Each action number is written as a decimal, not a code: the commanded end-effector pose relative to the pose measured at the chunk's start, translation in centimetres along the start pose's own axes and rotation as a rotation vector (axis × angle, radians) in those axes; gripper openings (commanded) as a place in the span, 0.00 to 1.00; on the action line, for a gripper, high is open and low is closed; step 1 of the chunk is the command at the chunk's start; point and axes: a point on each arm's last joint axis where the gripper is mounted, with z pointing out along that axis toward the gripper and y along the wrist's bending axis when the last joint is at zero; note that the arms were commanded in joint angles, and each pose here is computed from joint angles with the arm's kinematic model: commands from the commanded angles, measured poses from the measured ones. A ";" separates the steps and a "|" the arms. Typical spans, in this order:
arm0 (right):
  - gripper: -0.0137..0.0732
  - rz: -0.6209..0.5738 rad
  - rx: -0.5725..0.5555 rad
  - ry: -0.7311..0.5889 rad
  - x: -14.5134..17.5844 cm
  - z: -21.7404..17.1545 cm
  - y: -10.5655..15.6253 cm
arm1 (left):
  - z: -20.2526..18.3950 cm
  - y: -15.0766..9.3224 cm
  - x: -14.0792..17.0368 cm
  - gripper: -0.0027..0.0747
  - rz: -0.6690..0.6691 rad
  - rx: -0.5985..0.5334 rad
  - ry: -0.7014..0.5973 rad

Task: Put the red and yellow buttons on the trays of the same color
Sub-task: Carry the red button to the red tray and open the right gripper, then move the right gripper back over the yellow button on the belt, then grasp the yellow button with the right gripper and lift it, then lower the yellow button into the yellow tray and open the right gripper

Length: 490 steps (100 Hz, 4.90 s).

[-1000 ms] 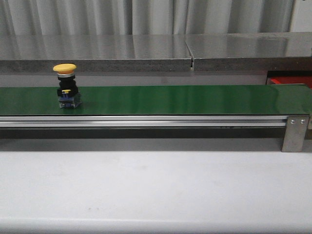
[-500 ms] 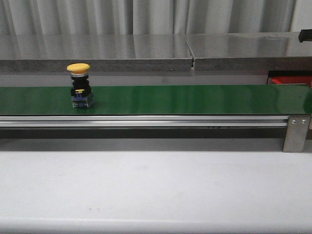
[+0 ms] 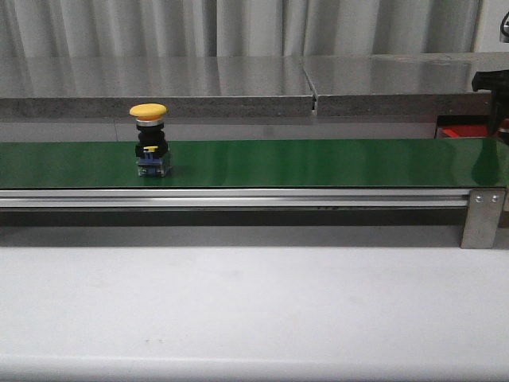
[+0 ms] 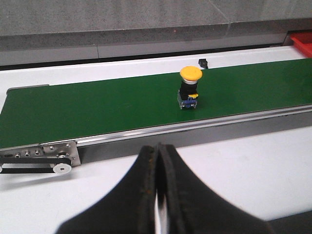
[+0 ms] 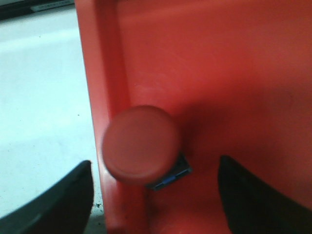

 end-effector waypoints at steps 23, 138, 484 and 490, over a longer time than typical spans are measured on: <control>0.74 -0.057 0.027 -0.157 -2.5 -6.8 0.3 | -0.3 -0.1 -1.3 0.01 -0.014 0.011 -0.081; 0.86 -0.518 -0.308 -0.237 9.1 -23.1 18.0 | -0.3 -0.2 -1.3 0.01 -0.015 0.012 -0.082; 0.42 0.074 0.005 -0.096 8.1 -7.9 -3.2 | -0.3 -0.2 -1.3 0.01 -0.015 0.012 -0.082; 0.51 0.075 0.005 -0.087 8.2 -7.5 -3.3 | -0.3 -0.2 -1.3 0.01 -0.015 0.012 -0.082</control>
